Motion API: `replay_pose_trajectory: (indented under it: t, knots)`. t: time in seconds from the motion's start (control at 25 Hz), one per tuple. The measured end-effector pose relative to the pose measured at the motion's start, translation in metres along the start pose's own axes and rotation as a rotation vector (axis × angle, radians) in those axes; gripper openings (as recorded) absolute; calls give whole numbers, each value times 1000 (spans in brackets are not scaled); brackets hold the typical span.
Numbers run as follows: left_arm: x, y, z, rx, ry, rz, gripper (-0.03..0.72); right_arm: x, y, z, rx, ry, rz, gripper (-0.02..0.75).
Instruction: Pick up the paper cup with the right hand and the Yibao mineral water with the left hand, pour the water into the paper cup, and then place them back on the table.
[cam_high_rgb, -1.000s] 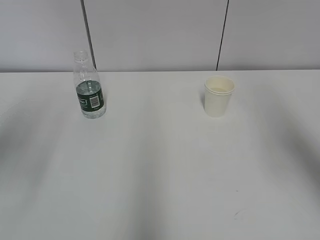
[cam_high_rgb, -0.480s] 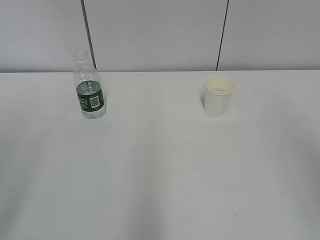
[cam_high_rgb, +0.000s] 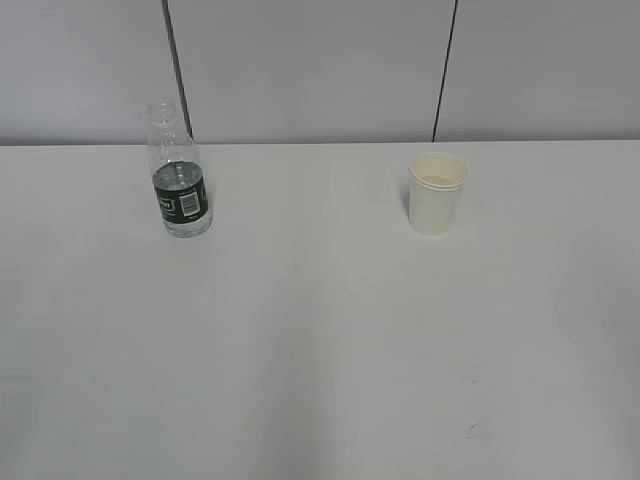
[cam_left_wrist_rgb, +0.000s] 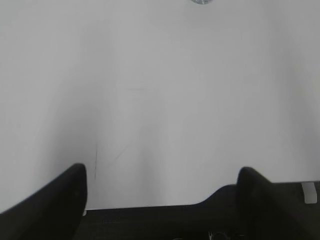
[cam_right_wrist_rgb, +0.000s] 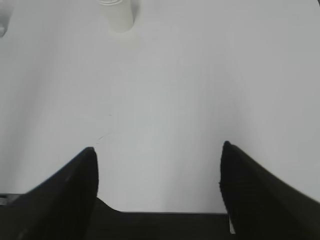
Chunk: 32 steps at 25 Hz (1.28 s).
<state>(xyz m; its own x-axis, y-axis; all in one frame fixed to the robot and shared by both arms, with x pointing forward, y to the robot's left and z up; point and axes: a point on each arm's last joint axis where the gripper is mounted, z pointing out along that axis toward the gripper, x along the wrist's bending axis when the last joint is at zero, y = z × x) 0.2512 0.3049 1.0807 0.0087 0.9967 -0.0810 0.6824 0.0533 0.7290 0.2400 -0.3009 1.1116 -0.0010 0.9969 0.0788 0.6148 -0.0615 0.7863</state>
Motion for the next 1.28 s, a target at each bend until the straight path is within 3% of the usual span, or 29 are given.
replay_pose_trajectory:
  t: [0.48, 0.88, 1.28]
  knots:
    - [0, -27, 12, -123, -62, 1, 525, -7, -57, 6, -87, 5, -9, 587]
    - [-1, -26, 14, -140, -71, -2, 521, -8, -66, 21, -30, -8, -40, 586]
    - [1, -25, 14, -144, -55, 5, 521, -8, -63, 34, -92, -2, -54, 586]
